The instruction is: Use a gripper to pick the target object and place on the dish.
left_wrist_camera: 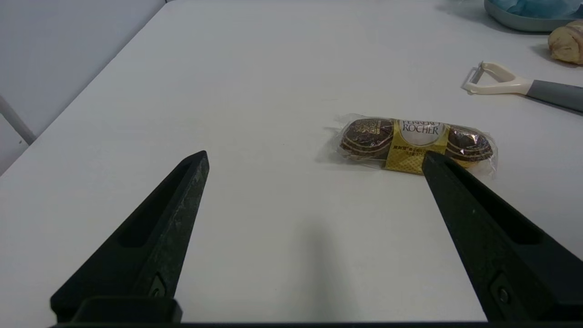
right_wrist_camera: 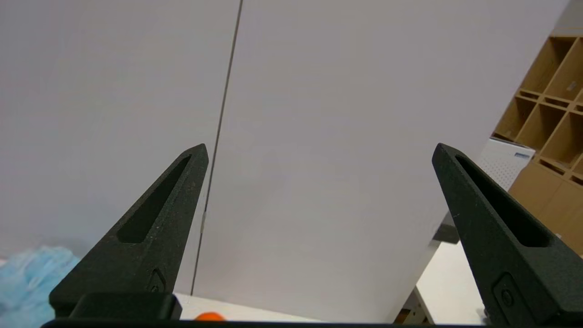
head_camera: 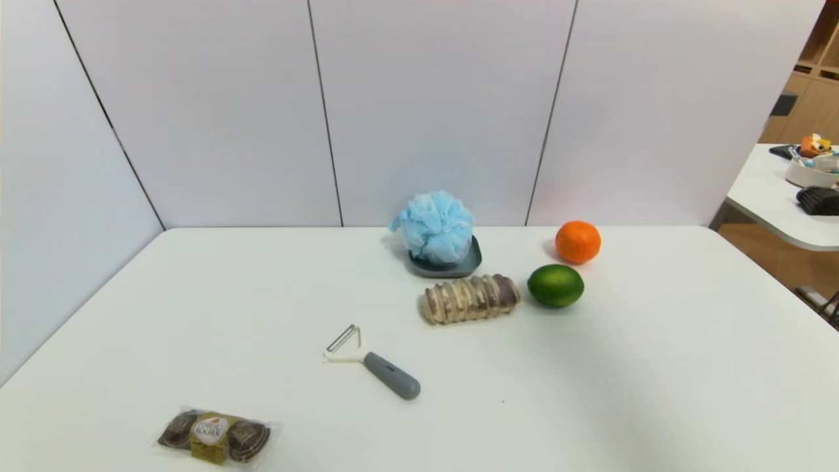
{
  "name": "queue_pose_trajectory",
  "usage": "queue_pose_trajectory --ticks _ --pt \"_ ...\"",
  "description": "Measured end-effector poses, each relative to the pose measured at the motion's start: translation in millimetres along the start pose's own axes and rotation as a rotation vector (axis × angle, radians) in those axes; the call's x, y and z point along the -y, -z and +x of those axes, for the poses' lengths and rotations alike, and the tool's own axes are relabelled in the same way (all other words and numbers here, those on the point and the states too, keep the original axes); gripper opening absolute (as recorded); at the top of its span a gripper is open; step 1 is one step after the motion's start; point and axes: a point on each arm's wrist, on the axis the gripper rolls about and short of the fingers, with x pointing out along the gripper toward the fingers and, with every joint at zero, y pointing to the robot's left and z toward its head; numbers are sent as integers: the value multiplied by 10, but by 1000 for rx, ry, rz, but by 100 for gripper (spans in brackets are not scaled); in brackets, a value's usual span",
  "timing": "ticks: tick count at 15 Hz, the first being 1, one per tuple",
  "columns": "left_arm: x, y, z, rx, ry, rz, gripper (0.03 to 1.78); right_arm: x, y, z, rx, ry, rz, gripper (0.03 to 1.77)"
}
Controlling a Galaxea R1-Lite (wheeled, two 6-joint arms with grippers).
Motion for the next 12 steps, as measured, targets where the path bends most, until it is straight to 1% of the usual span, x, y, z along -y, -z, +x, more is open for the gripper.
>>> queue_pose_trajectory --ticks 1,5,9,12 --pt "0 0 0 0 0 0 169 -13 56 -223 10 2 6 170" --pt "0 0 0 0 0 0 169 -128 426 -1131 44 21 73 170" --pt "0 0 0 0 0 0 169 -278 863 -1831 62 31 117 170" --pt "0 0 0 0 0 0 169 -399 1239 -2232 66 29 154 170"
